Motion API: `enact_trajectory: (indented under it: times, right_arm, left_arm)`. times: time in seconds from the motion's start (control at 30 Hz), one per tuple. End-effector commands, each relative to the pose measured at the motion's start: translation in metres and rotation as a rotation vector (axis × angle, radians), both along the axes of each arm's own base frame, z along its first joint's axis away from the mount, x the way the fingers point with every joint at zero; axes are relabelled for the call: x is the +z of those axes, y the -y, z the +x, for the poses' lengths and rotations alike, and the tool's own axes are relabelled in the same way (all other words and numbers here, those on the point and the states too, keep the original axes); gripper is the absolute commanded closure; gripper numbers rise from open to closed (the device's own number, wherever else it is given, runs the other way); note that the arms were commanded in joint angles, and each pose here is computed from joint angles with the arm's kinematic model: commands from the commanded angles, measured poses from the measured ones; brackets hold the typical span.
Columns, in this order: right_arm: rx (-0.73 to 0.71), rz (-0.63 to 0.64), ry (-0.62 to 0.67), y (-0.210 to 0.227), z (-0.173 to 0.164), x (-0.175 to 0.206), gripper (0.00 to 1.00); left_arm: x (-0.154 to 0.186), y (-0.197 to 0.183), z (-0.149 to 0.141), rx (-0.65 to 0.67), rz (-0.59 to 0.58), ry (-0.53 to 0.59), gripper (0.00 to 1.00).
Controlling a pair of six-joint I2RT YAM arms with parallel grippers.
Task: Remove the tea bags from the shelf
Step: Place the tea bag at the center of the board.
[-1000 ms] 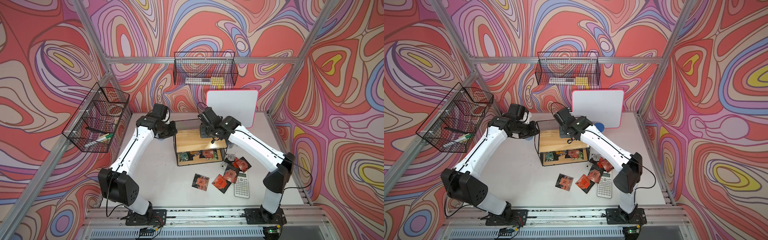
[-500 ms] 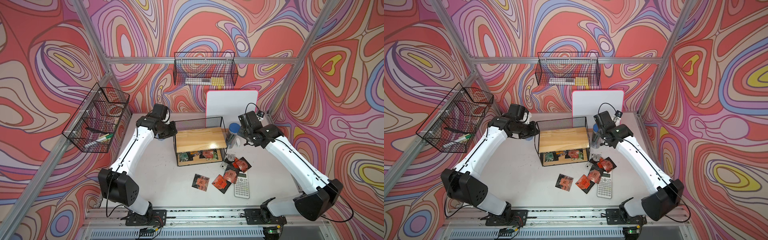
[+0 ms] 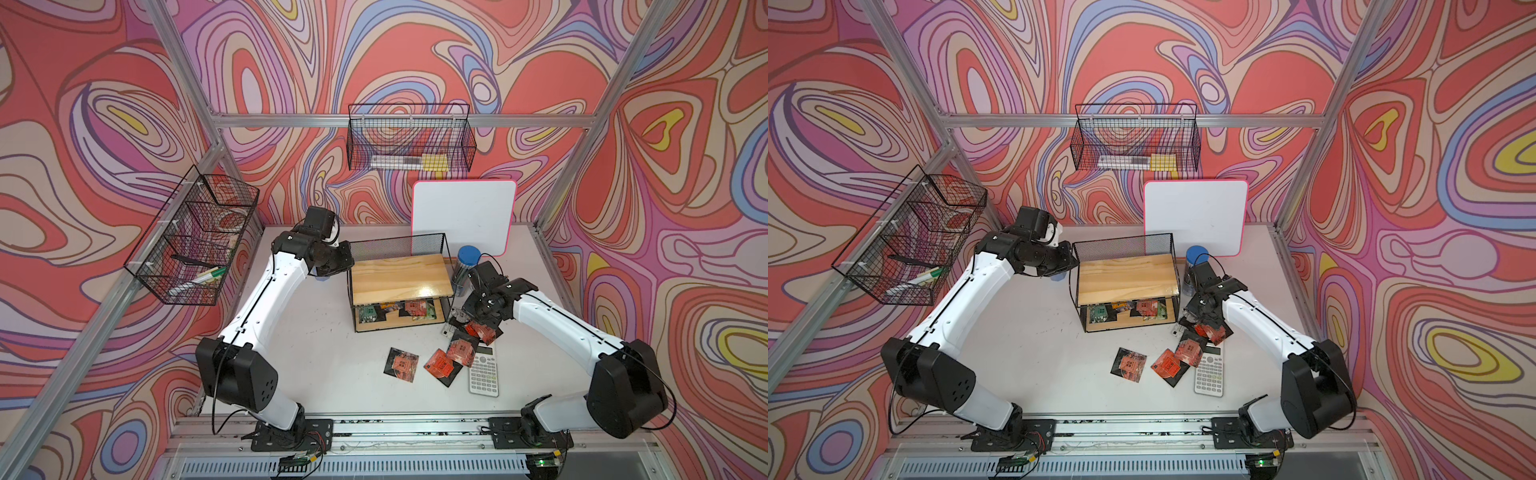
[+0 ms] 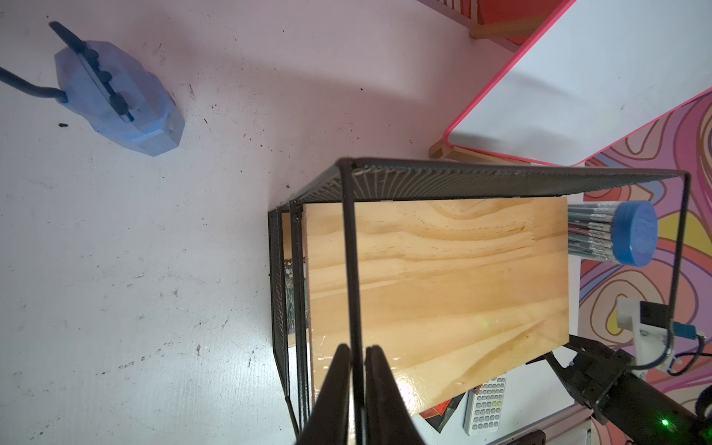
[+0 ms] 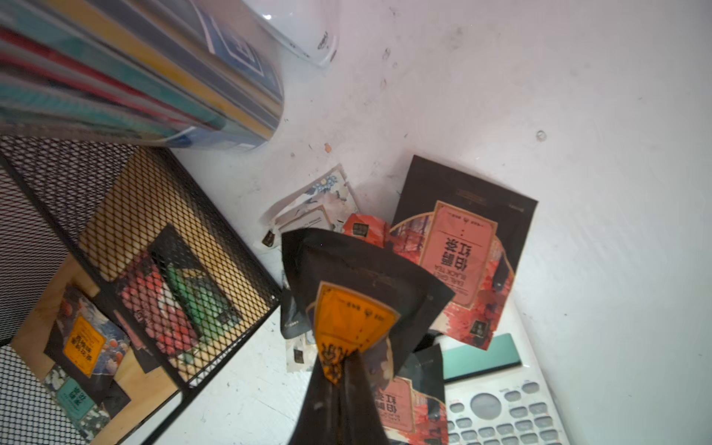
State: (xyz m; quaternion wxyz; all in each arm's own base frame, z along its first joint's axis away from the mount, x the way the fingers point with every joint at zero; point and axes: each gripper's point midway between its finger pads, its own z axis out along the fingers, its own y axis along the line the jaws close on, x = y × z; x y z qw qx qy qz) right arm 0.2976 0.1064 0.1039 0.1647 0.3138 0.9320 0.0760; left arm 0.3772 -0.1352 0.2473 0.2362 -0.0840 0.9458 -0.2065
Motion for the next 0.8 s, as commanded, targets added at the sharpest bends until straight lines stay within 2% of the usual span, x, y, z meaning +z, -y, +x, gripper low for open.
enact_trajectory:
  times: [0.0, 0.33, 0.7, 0.77]
  right_arm:
    - [-0.013, 0.043, -0.013, -0.007, 0.000, -0.009, 0.90]
    - [-0.034, 0.066, -0.012, -0.008, -0.005, -0.007, 0.64]
    - [-0.046, 0.082, 0.060, -0.002, -0.009, 0.023, 0.42]
    - [-0.050, 0.088, 0.072, -0.001, -0.011, 0.029, 0.41]
  left_arm:
    - [0.003, -0.004, 0.001, 0.006, 0.016, 0.001, 0.85]
    - [0.003, -0.004, 0.000, 0.005, 0.017, 0.000, 0.85]
    - [0.003, -0.004, 0.001, 0.006, 0.013, 0.003, 0.85]
    - [0.003, -0.004, 0.001, 0.006, 0.012, 0.001, 0.86]
